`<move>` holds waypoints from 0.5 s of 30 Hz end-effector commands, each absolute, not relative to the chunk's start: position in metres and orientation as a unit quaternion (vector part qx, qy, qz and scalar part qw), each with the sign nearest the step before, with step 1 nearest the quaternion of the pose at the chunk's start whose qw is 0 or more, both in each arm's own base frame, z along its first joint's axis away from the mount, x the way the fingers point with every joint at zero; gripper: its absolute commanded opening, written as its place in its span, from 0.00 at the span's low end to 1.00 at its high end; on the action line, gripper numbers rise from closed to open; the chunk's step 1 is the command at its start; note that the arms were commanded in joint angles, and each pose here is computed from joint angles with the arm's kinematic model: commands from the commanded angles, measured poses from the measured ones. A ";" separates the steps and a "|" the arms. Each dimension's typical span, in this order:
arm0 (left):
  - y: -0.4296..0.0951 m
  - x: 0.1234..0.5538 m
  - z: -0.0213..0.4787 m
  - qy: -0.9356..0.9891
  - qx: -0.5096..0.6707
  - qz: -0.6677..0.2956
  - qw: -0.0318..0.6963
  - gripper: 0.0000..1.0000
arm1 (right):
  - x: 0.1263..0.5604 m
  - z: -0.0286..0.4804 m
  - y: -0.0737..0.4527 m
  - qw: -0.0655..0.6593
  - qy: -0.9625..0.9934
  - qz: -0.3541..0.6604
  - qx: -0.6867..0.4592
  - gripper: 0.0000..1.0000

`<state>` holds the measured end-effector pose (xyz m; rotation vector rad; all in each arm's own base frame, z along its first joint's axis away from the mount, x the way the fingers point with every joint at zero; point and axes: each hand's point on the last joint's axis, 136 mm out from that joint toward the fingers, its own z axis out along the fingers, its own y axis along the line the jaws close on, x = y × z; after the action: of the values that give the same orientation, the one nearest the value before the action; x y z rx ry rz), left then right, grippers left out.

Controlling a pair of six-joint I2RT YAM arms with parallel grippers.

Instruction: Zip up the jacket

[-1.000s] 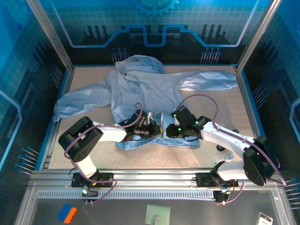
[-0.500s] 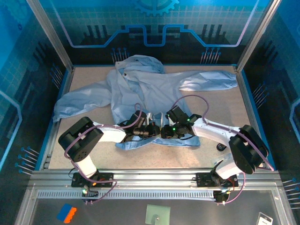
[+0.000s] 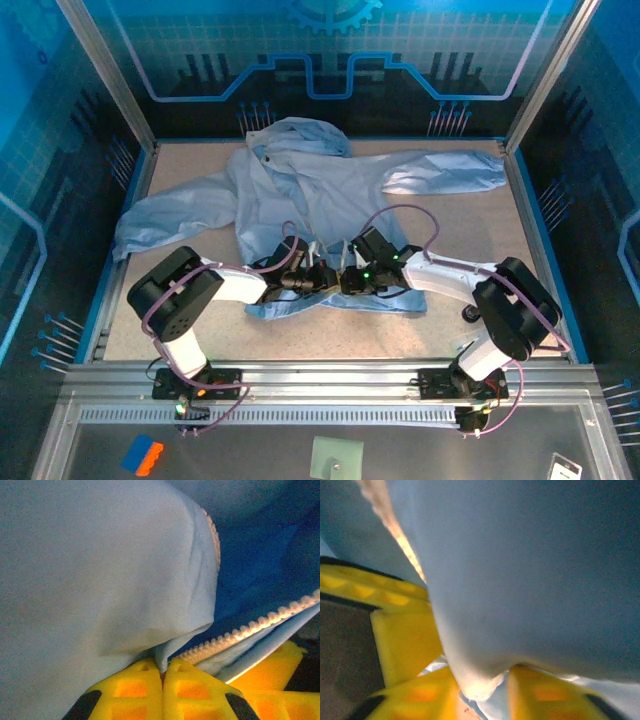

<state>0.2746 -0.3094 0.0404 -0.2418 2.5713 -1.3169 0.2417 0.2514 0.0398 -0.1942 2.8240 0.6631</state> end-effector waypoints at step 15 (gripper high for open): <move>-0.275 0.282 0.122 0.821 -0.006 -0.529 0.213 0.00 | 0.256 0.120 0.230 0.222 0.901 0.340 -0.154 0.00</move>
<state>0.2888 -0.2761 0.0944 -0.1898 2.3759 -1.4374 0.2584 0.2196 0.0946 -0.2453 2.5774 0.8522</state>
